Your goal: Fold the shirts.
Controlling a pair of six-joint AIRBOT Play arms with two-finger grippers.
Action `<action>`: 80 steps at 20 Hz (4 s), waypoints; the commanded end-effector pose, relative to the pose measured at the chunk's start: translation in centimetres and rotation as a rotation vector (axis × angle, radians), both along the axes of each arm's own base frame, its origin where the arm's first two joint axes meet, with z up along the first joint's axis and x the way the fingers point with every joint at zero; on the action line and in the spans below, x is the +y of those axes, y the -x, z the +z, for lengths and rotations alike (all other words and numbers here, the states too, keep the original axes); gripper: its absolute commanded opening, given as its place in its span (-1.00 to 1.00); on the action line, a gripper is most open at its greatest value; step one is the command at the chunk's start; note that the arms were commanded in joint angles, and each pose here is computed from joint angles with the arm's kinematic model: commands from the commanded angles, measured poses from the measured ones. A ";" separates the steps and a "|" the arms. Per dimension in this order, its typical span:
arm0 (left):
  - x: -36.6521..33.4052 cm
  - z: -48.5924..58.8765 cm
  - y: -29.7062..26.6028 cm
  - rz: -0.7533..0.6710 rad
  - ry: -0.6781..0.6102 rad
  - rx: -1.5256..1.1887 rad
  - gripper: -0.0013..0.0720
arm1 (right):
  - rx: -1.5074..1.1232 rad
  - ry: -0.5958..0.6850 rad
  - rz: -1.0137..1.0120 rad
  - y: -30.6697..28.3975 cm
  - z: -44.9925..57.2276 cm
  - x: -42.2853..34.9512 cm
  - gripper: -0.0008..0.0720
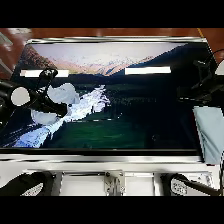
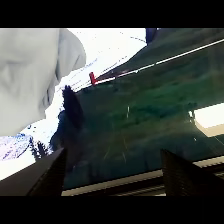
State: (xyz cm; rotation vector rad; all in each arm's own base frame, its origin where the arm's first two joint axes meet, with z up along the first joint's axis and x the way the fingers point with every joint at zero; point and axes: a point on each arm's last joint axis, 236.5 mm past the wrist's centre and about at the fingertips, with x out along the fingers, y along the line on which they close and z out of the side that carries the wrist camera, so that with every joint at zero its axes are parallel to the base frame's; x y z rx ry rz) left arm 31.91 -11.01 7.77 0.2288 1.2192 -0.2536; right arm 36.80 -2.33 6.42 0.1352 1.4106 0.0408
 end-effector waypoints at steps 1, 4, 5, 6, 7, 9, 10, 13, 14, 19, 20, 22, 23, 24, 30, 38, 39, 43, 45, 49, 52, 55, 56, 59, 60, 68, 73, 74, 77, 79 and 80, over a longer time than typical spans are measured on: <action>0.0 0.0 0.0 0.000 0.000 0.000 0.94 | 0.000 0.000 0.001 0.0 0.0 0.0 0.93; 0.0 0.0 0.0 0.000 0.000 0.000 0.94 | 0.000 0.000 0.001 0.0 0.0 0.0 0.93; 0.0 0.0 0.0 0.000 0.000 0.000 0.94 | 0.000 0.000 0.001 0.0 0.0 0.0 0.93; 0.0 0.0 0.0 0.000 0.000 0.000 0.94 | 0.000 0.000 0.001 0.0 0.0 0.0 0.93; 0.0 0.0 0.0 0.000 0.000 0.000 0.94 | 0.000 0.000 0.001 0.0 0.0 0.0 0.93; 0.0 0.0 0.0 0.000 0.000 0.000 0.94 | 0.001 0.000 0.001 0.0 0.0 0.0 0.93; 0.0 0.0 0.0 0.000 0.000 0.000 0.94 | 0.000 0.000 0.001 0.0 0.0 0.0 0.93; 0.0 0.0 0.0 0.000 0.000 0.000 0.94 | 0.000 0.000 0.001 0.0 0.0 0.0 0.93; 0.0 0.0 0.0 0.000 0.000 0.000 0.94 | 0.000 0.000 0.001 0.0 0.0 0.0 0.93; 0.1 0.9 -2.4 -0.260 -0.109 -0.124 0.94 | -0.005 -0.006 0.000 -0.1 0.0 0.2 0.93; -0.3 1.3 -3.3 -0.314 -0.120 -0.173 0.94 | -0.021 -0.013 -0.001 -0.5 0.1 0.3 0.93; -1.0 2.0 -4.6 -0.320 -0.107 -0.241 0.94 | -0.041 -0.014 -0.003 -0.9 0.2 0.3 0.93; -1.2 2.4 -5.1 -0.312 -0.096 -0.264 0.94 | -0.039 -0.014 -0.003 -0.9 0.2 0.3 0.93; -1.8 2.7 -5.7 -0.288 -0.063 -0.295 0.94 | -0.043 -0.015 -0.006 -1.0 0.2 0.3 0.93; -3.3 0.7 -5.7 -0.052 0.109 -0.201 0.94 | -0.049 -0.019 0.006 -1.1 0.2 0.5 0.93; 12.6 -11.0 -11.5 0.587 0.021 0.105 0.98 | -0.093 -0.007 0.041 -2.1 0.4 0.4 0.93; 13.2 -12.5 -11.7 0.631 0.050 0.141 0.99 | -0.105 -0.005 0.038 -2.3 0.5 0.4 0.93; 13.9 -17.8 -11.0 0.664 0.039 0.259 1.00 | -0.158 -0.052 0.034 -3.5 1.0 1.4 0.93; 13.8 -19.4 -10.6 0.665 0.030 0.295 0.98 | -0.183 -0.088 0.032 -4.0 1.4 2.2 0.93; 13.2 -16.8 -12.0 0.554 0.033 0.230 -0.87 | -0.186 -0.116 0.039 -4.1 1.5 2.9 0.93; 10.0 -7.0 -15.3 0.372 0.052 -0.005 -0.87 | -0.183 -0.095 0.135 -3.6 1.4 3.0 0.93; 2.6 4.8 -14.5 0.169 0.138 -0.258 -0.87 | -0.200 -0.080 0.169 -3.6 1.8 2.8 0.93; -1.1 8.2 -12.8 0.093 0.217 -0.314 -0.87 | -0.210 -0.077 0.172 -3.3 2.4 2.9 0.93; -11.6 13.1 -6.6 -0.127 0.407 -0.331 -0.87 | -0.311 -0.032 0.172 -2.6 6.1 2.5 0.93; -15.1 13.2 -4.3 -0.208 0.444 -0.305 -0.87 | -0.346 0.010 0.171 -2.0 7.6 1.8 0.93; -33.7 0.6 5.1 -0.442 0.502 -0.071 -0.62 | -0.394 0.151 0.083 4.1 13.0 -0.7 0.93; -27.5 -2.0 1.0 -0.261 0.424 0.058 0.96 | -0.253 0.168 0.086 5.1 7.6 -1.6 0.93; -24.3 -1.7 -0.3 -0.225 0.391 0.076 0.96 | -0.205 0.171 0.083 5.5 5.6 -2.0 0.93; -16.3 -2.4 -1.1 -0.152 0.319 0.191 0.96 | -0.052 0.008 0.049 7.4 -1.5 -1.2 0.93; -14.5 -4.8 1.2 -0.125 0.363 0.315 0.96 | 0.014 -0.185 0.004 8.6 -4.9 0.4 0.93; -14.4 -6.7 2.8 -0.096 0.398 0.382 0.96 | 0.033 -0.278 -0.029 8.9 -6.0 1.1 0.93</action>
